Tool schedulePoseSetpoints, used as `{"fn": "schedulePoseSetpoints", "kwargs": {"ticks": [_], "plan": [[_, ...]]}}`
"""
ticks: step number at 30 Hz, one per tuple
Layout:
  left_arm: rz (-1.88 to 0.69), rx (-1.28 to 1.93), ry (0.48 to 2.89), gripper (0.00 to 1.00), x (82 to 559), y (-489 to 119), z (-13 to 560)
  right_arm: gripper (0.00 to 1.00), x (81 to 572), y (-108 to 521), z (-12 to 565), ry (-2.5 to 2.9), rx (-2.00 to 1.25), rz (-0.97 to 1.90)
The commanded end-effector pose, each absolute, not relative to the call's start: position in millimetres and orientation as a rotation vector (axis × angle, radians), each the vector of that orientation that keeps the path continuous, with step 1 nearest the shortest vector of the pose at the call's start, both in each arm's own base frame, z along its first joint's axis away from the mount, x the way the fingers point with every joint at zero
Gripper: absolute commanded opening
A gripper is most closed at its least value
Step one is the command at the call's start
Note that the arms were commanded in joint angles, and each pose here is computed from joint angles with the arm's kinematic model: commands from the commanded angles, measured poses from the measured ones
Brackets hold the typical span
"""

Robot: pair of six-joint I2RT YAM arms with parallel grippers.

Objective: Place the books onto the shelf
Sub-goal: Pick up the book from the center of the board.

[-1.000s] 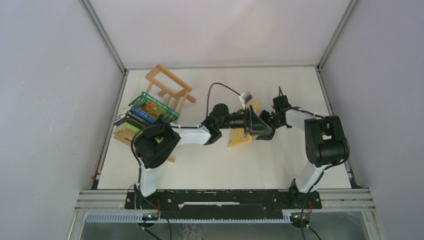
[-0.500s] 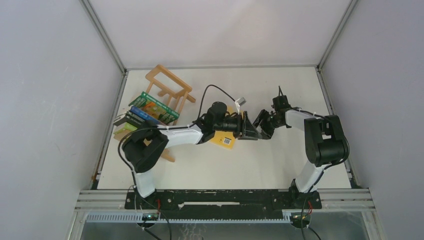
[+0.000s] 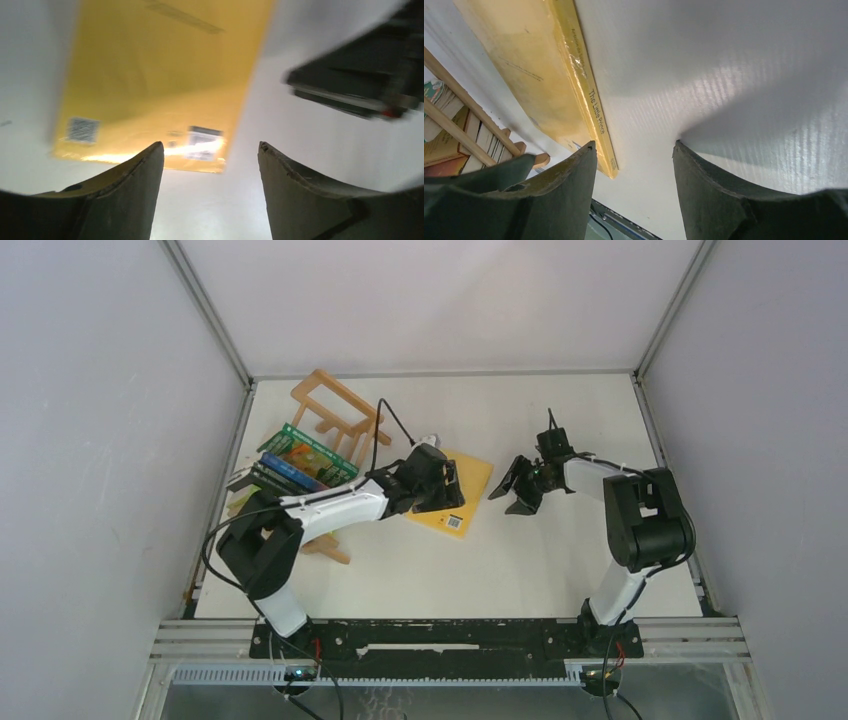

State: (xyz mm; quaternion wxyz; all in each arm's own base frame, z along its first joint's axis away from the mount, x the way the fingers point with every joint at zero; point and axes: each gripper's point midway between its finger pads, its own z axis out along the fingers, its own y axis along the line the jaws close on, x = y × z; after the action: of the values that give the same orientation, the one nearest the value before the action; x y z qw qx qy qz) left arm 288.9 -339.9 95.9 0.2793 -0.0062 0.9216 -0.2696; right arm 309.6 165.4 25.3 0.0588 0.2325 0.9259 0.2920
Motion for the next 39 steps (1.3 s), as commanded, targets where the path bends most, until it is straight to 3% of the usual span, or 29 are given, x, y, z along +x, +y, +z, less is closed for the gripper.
{"fn": "schedulePoseSetpoints", "kwargs": {"ticks": [1, 9, 22, 30, 39], "plan": [[-0.341, -0.115, 2.437, 0.75, 316.8, -293.2, 93.6, 0.66, 329.2, 165.0, 20.9, 2.749, 0.685, 0.816], [-0.194, -0.172, 2.395, 0.82, 346.5, -264.5, 85.6, 0.66, 334.5, 173.0, 22.1, 2.73, 0.663, 0.831], [-0.255, -0.176, 2.404, 0.82, 380.0, -254.7, 57.9, 0.66, 352.4, 185.0, 16.4, 2.701, 0.612, 0.816], [-0.303, -0.136, 2.51, 0.79, 369.9, -267.1, 30.2, 0.67, 361.0, 189.5, 2.8, 2.747, 0.557, 0.713], [-0.474, -0.088, 2.665, 0.68, 325.5, -292.2, -0.8, 0.68, 329.7, 192.4, -24.3, 2.868, 0.479, 0.631]]}}
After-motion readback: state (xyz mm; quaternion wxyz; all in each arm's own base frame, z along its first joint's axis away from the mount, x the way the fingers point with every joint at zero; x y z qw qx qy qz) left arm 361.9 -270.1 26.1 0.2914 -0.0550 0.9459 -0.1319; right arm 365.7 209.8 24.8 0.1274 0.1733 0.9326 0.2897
